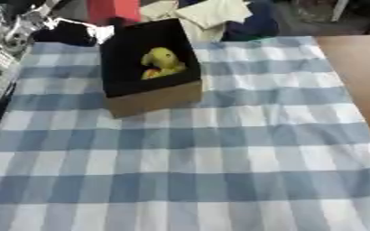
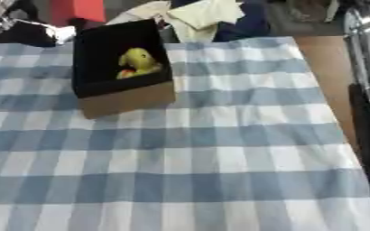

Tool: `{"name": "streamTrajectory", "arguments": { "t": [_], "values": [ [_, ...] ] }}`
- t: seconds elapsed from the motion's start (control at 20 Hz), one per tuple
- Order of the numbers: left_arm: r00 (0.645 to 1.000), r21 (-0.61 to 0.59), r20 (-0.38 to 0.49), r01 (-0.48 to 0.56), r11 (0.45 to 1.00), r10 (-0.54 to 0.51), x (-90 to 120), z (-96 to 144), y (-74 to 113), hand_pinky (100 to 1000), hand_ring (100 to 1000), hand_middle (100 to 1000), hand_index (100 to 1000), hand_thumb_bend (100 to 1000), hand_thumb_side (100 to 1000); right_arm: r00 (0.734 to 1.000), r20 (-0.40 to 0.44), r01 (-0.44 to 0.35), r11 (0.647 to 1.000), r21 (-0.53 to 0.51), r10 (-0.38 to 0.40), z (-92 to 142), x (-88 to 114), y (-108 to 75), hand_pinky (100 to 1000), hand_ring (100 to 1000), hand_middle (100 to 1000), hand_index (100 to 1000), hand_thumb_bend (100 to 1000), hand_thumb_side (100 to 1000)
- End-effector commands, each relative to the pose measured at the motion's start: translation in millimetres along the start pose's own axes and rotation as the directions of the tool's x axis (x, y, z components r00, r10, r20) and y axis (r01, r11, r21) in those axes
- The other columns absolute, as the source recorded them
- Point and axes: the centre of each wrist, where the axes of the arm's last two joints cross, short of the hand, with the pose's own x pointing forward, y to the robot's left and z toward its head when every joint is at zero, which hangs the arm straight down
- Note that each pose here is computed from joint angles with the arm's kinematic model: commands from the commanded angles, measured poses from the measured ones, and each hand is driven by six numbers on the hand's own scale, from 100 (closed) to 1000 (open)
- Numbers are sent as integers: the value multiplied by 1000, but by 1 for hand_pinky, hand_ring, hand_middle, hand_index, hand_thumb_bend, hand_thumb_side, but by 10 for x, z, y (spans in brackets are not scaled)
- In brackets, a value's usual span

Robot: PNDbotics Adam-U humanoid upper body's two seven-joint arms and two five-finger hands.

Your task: Pick up objects on the table and place them in the box.

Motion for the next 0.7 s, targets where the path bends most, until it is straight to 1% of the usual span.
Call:
{"name": "streamTrajectory", "arguments": {
  "t": [0.05, 0.1, 0.3, 0.4, 0.5, 0.65, 0.7],
  "values": [
    [999, 28, -4, 47, 998, -47, -60, -50, 22, 600, 778, 602, 757, 100, 364, 999, 47, -6, 1000, -6, 7, -22, 129, -44, 949, 903, 796, 966, 179, 1000],
    [998, 16, 3, 60, 998, -60, -63, -52, -17, 605, 781, 605, 761, 100, 378, 999, 48, -5, 1000, -6, 5, -23, 134, -43, 949, 903, 796, 966, 181, 1000],
    [993, -22, 24, 119, 993, -118, -73, -57, -132, 649, 808, 636, 793, 100, 314, 999, 51, 5, 1000, -3, -5, -25, 141, -32, 949, 902, 796, 967, 183, 1000],
    [986, -44, 26, 166, 985, -164, -83, -53, -188, 668, 818, 653, 807, 100, 323, 999, 50, 9, 1000, -2, -8, -23, 140, -28, 949, 902, 795, 967, 183, 1000],
    [977, -68, 22, 214, 975, -213, -94, -42, -248, 693, 835, 680, 827, 100, 363, 999, 49, 11, 1000, -1, -11, -23, 139, -26, 949, 902, 795, 967, 183, 1000],
    [965, -88, 13, 261, 961, -261, -100, -33, -329, 716, 858, 730, 864, 181, 411, 999, 48, 14, 1000, -2, -14, -21, 136, -25, 949, 902, 795, 967, 183, 1000],
    [962, -88, 12, 274, 958, -274, -100, -30, -349, 731, 875, 763, 888, 230, 439, 999, 47, 15, 1000, -2, -15, -20, 135, -24, 949, 902, 795, 967, 183, 1000]
  ]
}}
